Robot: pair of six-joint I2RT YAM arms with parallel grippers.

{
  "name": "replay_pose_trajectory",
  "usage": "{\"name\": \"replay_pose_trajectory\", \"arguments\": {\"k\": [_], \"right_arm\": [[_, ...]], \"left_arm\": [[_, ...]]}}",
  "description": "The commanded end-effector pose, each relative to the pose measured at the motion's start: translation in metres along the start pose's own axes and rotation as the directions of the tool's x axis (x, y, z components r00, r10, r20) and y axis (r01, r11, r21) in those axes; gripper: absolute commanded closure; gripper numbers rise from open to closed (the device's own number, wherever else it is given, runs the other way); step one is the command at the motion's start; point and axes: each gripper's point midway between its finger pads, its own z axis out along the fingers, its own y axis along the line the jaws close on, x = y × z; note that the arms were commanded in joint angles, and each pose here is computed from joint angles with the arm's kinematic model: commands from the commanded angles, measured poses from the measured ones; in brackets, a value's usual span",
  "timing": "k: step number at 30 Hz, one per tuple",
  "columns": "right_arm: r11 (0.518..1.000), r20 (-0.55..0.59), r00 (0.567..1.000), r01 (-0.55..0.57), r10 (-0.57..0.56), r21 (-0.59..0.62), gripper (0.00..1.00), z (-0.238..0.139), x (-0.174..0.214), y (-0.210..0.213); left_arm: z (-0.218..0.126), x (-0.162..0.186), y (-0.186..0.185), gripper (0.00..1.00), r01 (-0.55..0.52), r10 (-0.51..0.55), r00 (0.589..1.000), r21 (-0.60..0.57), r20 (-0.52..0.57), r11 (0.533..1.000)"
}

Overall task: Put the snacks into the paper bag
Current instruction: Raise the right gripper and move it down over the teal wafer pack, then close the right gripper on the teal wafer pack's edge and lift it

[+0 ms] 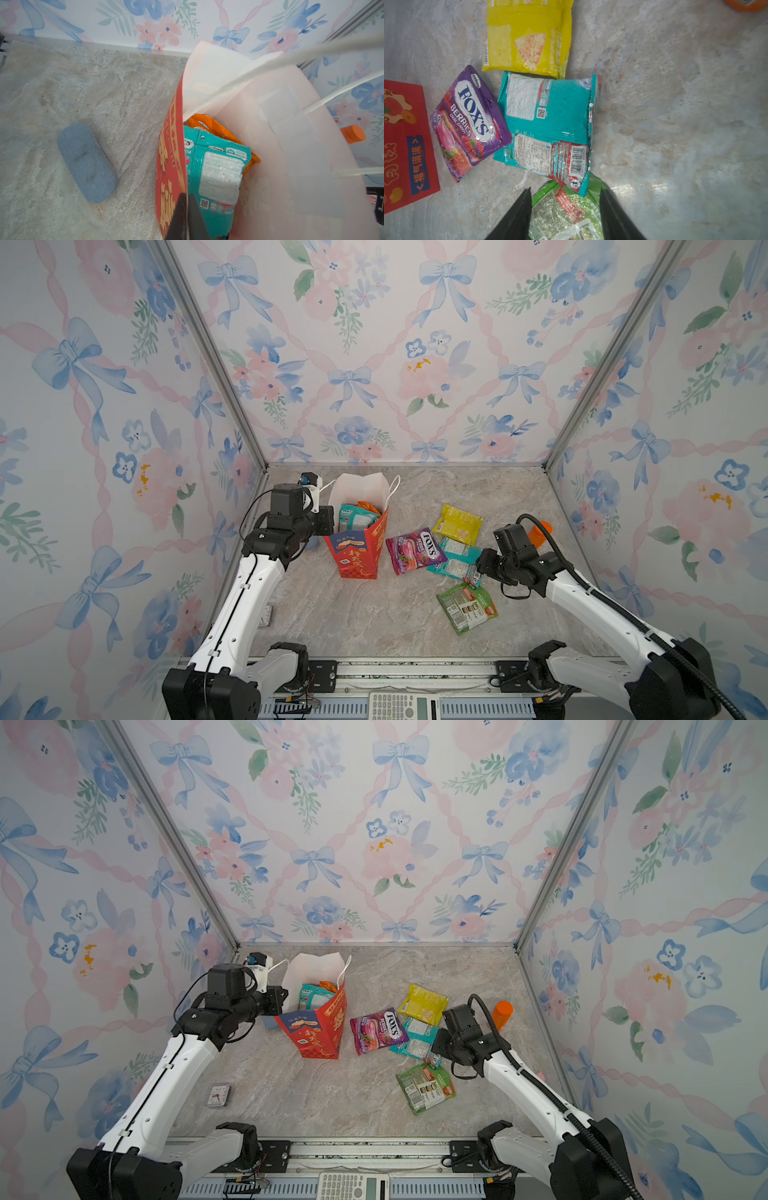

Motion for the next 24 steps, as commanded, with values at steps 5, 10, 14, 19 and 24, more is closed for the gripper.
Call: {"name": "replay_pose_trajectory", "arguments": {"k": [5,10,14,19,24], "right_arm": [[0.998,-0.004,0.998,-0.060,0.060,0.012,0.49,0.026,-0.005,-0.015],[0.998,-0.011,0.998,-0.066,0.066,0.002,0.49,0.038,-0.008,-0.012],[0.997,-0.024,0.997,-0.080,0.080,0.001,0.49,0.048,-0.007,-0.011],[0.996,-0.052,0.994,-0.091,0.092,0.013,0.49,0.059,0.000,-0.014],[0.994,-0.071,0.991,-0.110,0.111,0.022,0.49,0.066,0.007,-0.019]], "left_arm": [[-0.007,-0.015,-0.002,1.00,-0.026,0.026,0.999,0.001,0.047,1.000],[-0.007,-0.014,-0.002,1.00,-0.024,0.024,0.999,0.002,0.045,1.000],[-0.006,-0.013,-0.002,1.00,-0.025,0.025,0.999,0.001,0.043,1.000],[-0.007,-0.014,-0.002,1.00,-0.024,0.024,0.999,0.000,0.045,1.000],[-0.007,-0.014,-0.002,1.00,-0.024,0.024,0.999,0.000,0.046,1.000]]}}
